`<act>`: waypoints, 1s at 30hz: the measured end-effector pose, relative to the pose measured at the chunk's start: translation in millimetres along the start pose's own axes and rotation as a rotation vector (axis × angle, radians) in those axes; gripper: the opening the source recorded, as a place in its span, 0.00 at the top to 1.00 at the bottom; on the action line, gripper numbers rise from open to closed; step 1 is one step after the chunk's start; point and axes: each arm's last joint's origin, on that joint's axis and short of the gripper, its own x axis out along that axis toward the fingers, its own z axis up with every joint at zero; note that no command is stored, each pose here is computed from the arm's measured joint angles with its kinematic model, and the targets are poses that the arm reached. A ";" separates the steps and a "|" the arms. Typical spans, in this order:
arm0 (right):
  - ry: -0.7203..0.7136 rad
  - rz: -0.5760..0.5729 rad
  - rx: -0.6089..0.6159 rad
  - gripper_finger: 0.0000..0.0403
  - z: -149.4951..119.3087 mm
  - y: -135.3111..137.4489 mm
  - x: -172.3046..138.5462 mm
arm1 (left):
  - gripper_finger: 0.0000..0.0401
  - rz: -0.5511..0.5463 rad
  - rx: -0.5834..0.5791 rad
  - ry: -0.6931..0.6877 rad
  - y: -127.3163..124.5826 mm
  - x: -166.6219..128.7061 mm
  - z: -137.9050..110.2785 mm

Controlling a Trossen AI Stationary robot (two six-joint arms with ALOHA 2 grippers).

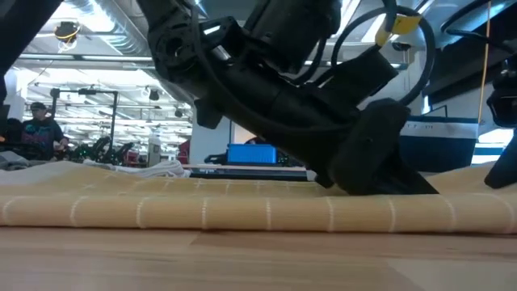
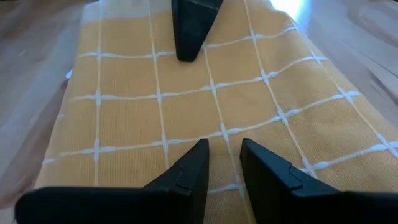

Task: Fold towel
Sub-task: Fold the orange towel

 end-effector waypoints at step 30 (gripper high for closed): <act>-0.139 0.082 -0.127 0.98 34.4 75.0 8.3 | 0.79 -0.006 0.002 0.303 -4.2 -71.1 50.3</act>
